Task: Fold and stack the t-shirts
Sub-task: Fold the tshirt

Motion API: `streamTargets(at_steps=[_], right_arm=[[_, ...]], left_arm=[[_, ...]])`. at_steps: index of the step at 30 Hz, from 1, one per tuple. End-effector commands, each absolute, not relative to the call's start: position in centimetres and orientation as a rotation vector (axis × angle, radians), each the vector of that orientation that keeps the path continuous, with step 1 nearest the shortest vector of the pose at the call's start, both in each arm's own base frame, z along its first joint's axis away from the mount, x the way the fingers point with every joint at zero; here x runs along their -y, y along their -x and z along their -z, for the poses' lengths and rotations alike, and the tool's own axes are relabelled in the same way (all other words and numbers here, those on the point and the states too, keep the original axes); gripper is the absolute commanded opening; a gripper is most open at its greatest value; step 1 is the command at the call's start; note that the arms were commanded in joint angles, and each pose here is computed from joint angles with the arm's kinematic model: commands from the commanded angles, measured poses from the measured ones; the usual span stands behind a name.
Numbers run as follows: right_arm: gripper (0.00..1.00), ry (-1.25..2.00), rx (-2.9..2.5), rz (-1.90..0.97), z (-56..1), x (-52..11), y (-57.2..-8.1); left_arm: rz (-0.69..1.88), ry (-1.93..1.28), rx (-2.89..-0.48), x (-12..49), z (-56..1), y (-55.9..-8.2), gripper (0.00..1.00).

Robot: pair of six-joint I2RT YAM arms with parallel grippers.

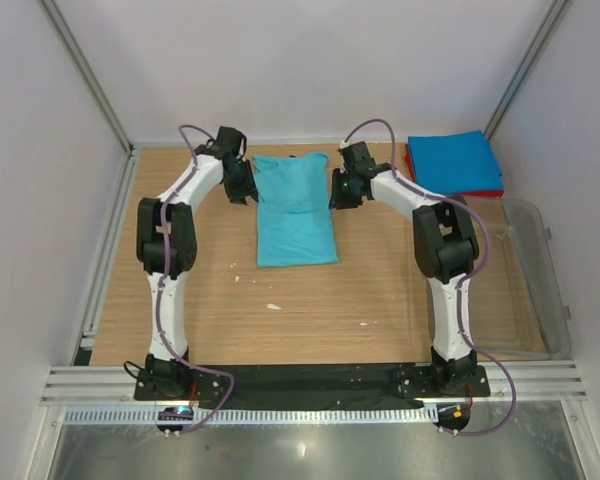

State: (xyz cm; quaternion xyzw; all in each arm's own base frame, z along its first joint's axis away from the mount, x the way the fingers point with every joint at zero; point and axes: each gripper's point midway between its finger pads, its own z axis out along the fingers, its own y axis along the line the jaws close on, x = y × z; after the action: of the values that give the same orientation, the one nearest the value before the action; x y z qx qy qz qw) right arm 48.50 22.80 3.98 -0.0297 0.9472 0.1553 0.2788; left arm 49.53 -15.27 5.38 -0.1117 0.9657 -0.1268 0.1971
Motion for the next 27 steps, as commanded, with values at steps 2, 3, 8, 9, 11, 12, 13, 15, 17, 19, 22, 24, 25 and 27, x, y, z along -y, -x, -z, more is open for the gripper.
streamTargets(at_steps=[2,3,8,9,11,12,13,15,17,19,22,24,25,27], right_arm=[[0.33,0.050,-2.447,-0.595,-13.1,-24.7,-45.5],[0.33,0.058,-2.445,-0.600,-13.3,-25.1,-44.7],[0.18,0.085,-2.486,-0.660,-12.5,-27.0,-40.0],[0.15,0.115,-2.491,-0.670,-12.4,-27.8,-38.9],[0.08,0.141,-2.499,-0.665,-11.4,-28.0,-37.6],[0.07,0.149,-2.504,-0.663,-11.0,-28.1,-37.1],[0.06,0.156,-2.525,-0.653,-9.9,-28.0,-36.3],[0.05,0.161,-2.552,-0.659,-8.8,-27.8,-35.4],[0.04,0.156,-2.571,-0.653,-7.4,-27.4,-34.6],[0.03,0.149,-2.599,-0.607,-6.0,-26.6,-34.1],[0.03,0.124,-2.622,-0.515,-4.0,-25.1,-33.7],[0.02,0.113,-2.646,-0.492,-3.0,-24.7,-33.3],[0.02,0.110,-2.668,-0.478,-2.1,-24.3,-32.8],[0.02,0.105,-2.672,-0.470,-1.7,-24.2,-32.5]], left_arm=[[0.457,0.230,-2.600,15.8,-14.8,-46.7,0.38],[0.497,0.210,-2.550,16.4,-16.7,-46.1,0.38],[0.646,0.127,-2.648,20.6,-13.0,-38.4,0.37],[0.697,0.140,-2.661,21.4,-12.6,-37.3,0.37],[0.731,0.125,-2.654,22.5,-11.6,-36.2,0.36],[0.726,0.170,-2.701,22.2,-9.8,-34.9,0.36],[0.748,0.173,-2.704,22.5,-9.1,-34.6,0.35],[0.761,0.202,-2.726,22.5,-7.9,-33.9,0.34],[0.720,0.235,-2.748,22.1,-6.5,-33.3,0.33],[0.601,0.277,-2.772,20.6,-5.2,-33.0,0.33],[0.438,0.316,-2.814,18.6,-3.4,-32.3,0.33],[0.330,0.341,-2.841,17.2,-2.0,-31.7,0.33],[0.306,0.344,-2.849,16.8,-1.6,-31.3,0.32],[0.252,0.362,-2.861,15.8,-0.6,-30.4,0.32]])
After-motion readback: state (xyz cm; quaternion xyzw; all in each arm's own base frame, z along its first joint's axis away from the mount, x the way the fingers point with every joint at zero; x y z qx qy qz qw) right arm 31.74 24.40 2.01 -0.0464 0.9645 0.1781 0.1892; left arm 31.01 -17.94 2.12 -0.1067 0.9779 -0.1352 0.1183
